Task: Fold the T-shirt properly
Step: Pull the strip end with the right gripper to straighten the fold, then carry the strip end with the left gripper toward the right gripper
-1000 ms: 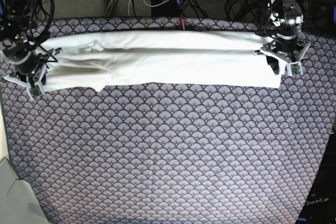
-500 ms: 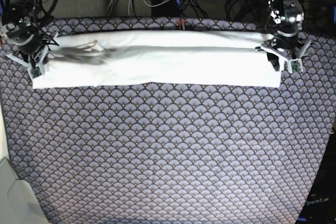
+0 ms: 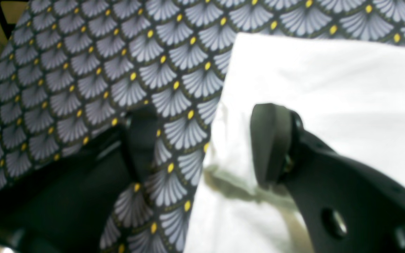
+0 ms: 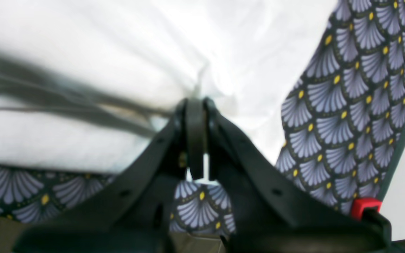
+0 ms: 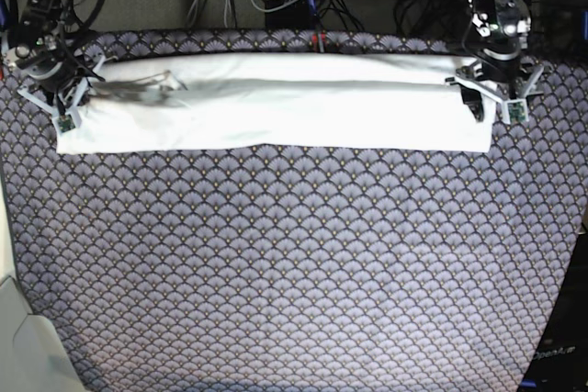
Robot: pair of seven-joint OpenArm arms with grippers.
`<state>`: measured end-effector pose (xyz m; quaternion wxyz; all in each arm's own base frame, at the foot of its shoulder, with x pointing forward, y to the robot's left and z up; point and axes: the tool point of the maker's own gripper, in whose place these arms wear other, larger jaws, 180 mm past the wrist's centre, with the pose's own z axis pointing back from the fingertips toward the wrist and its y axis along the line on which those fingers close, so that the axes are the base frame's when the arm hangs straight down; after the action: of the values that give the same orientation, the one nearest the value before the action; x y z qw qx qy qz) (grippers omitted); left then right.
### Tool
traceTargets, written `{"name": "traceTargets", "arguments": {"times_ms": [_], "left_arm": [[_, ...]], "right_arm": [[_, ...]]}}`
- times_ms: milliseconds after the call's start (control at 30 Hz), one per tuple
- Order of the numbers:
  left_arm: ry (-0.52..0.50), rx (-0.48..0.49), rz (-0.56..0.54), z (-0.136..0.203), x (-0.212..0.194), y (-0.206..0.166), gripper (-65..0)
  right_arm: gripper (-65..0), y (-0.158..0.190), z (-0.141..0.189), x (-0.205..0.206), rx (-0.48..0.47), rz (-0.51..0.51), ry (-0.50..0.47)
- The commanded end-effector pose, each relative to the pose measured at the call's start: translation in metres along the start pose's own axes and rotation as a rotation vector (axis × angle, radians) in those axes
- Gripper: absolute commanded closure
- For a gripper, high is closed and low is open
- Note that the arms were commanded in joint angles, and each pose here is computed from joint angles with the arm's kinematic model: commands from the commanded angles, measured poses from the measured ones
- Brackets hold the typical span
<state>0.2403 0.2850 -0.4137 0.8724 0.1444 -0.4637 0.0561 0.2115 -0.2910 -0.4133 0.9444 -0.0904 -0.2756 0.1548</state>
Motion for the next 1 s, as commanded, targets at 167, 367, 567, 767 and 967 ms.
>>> {"name": "traceTargets", "arguments": {"times_ms": [167,367,567,767,967], "left_arm": [[-0.042,-0.004,0.048,0.001,0.012,0.002,-41.1],[-0.027,-0.031,0.164,0.000,0.008,0.000,-41.0],[-0.016,-0.036,0.178,0.002,0.003,-0.004,-40.9],[0.030,-0.076,0.172,-0.001,-0.014,-0.022,-40.9],[0.053,-0.080,0.176,-0.005,-0.023,-0.026,-38.8]], "right_arm": [[0.0,-0.009,0.004,0.006,-0.023,0.011,-0.020],[0.0,-0.009,0.004,0.006,-0.023,0.011,-0.020],[0.0,-0.009,0.004,0.006,-0.023,0.011,-0.018],[0.0,-0.009,0.004,0.006,-0.023,0.011,-0.018],[0.0,-0.010,0.004,0.006,-0.025,0.012,-0.019]]}}
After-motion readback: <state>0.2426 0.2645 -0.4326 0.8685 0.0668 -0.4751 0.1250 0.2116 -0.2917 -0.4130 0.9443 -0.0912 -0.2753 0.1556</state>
